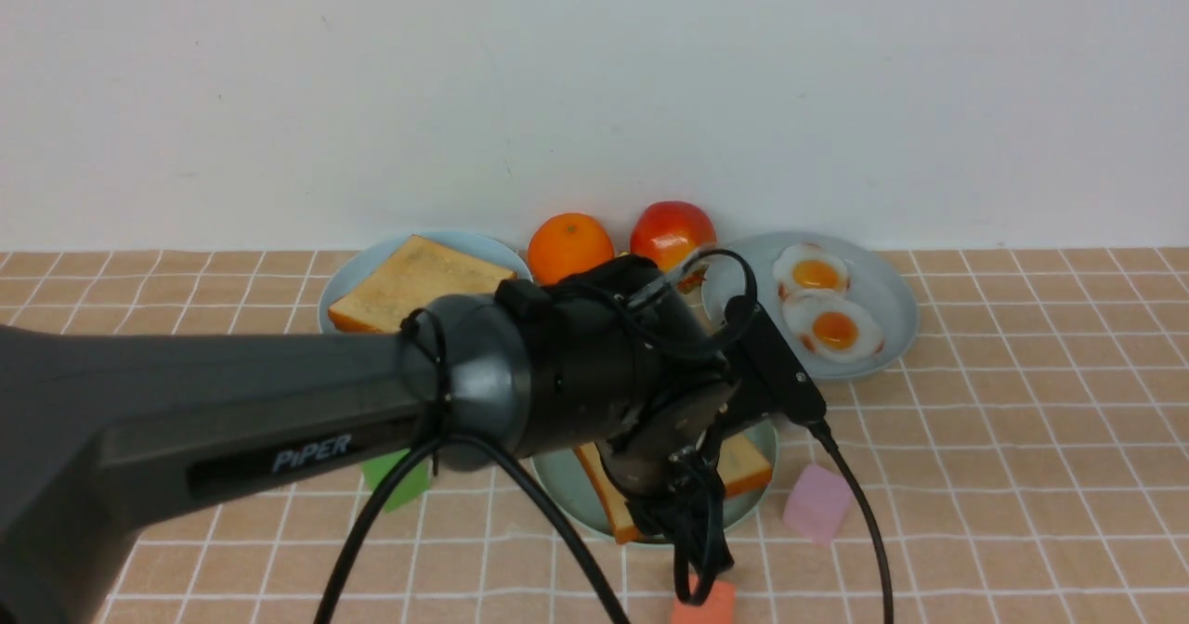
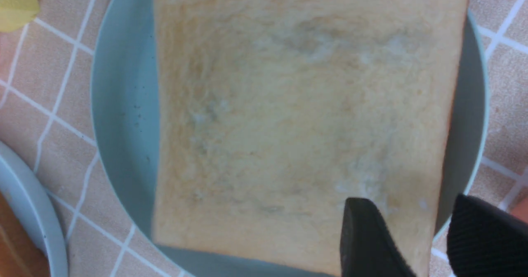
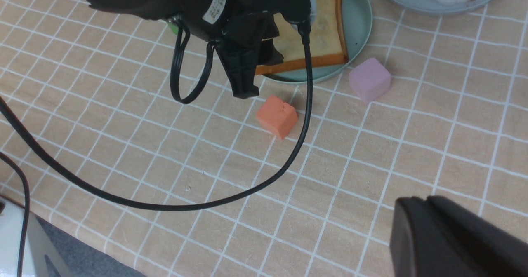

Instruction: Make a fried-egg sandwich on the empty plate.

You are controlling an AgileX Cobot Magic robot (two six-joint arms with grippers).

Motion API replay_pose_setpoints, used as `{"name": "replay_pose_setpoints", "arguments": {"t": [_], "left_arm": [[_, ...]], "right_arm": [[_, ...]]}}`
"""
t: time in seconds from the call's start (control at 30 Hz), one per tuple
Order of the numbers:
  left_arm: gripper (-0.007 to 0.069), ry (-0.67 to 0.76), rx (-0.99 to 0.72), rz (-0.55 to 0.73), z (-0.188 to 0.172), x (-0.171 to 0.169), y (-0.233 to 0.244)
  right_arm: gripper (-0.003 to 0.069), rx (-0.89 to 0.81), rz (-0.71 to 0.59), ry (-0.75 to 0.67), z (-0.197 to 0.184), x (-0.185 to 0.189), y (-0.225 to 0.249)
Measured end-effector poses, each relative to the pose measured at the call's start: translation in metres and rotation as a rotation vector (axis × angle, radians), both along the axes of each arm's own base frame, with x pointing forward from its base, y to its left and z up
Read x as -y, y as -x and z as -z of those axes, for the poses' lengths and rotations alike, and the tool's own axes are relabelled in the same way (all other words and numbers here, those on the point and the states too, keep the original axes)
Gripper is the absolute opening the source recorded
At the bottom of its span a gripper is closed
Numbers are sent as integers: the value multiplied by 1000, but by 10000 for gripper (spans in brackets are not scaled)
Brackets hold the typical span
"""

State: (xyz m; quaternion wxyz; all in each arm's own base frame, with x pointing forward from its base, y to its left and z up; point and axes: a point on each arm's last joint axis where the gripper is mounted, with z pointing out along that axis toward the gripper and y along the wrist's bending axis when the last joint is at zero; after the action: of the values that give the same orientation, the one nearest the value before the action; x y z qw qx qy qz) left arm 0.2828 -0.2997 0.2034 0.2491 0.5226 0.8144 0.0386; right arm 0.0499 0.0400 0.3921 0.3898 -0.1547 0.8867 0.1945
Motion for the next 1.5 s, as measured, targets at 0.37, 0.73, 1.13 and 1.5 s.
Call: {"name": "replay_pose_setpoints", "arguments": {"t": [0.37,0.73,1.13,1.5], "left_arm": [[174,259,55,-95,-94,-18,31],[-13,974,253,-53,-192,-152,161],[-13,1221,361,-29,-77,-212,210],[-13,1175,313,-57,-50,-216,213]], "right_arm": [[55,3,6,11,0,1,0],[-2,120,65,44,0,23,42],[0,243,232,-57,19,43,78],[4,382,265,-185,82,23,12]]}}
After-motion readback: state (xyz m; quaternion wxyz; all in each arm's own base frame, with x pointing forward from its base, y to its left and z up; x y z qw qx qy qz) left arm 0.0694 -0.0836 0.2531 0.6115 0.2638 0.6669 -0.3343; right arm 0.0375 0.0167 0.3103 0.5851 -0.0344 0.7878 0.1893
